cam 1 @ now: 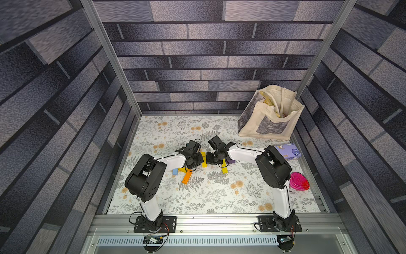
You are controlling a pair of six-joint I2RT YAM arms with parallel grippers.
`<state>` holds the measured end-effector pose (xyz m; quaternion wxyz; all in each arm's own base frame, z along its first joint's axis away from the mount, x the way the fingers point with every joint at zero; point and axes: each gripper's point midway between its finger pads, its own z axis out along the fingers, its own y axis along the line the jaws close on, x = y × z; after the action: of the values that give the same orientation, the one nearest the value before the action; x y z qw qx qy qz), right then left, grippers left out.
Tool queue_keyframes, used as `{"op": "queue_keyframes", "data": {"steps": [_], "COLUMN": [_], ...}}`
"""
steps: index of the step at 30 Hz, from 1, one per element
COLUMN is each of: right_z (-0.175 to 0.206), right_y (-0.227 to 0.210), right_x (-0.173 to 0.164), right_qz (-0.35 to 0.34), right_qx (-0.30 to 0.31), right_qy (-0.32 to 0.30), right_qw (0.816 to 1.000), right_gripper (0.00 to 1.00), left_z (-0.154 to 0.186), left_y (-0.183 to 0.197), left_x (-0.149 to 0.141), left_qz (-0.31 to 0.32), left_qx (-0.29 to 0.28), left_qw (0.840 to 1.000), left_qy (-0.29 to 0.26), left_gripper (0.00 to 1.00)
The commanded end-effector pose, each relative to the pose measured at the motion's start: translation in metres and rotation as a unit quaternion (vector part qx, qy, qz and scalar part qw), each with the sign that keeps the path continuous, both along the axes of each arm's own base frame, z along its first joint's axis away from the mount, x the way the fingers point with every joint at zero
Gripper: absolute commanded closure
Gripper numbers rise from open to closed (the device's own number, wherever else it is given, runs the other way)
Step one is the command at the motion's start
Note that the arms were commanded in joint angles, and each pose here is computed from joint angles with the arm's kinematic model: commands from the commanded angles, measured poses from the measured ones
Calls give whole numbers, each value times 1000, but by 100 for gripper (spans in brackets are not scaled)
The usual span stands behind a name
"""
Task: Assemble the letter p with building blocks
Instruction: Assemble the building block at the center of the board.
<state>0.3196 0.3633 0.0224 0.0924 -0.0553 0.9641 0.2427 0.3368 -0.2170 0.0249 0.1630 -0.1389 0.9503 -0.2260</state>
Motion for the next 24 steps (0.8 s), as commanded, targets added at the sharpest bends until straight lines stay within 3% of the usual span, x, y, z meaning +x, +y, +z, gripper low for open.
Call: {"op": "queue_keyframes", "data": {"steps": [1,24], "right_z": [-27,-37], "right_y": [-7,-14], "right_x": [-8,-1], "right_qz": [-10,-21], "right_qx": [-27,-40], "right_qy": [29,41], "right_qw": [999,998], "right_gripper": [100,100], "left_z": [0,-9], "left_y": [-6,1], "left_x": [4,0], "left_qz": [-8,-4], "left_qx": [-3,-8], "left_qw": [1000,1000], "left_qy": [0,12], "left_gripper": [100,100]}}
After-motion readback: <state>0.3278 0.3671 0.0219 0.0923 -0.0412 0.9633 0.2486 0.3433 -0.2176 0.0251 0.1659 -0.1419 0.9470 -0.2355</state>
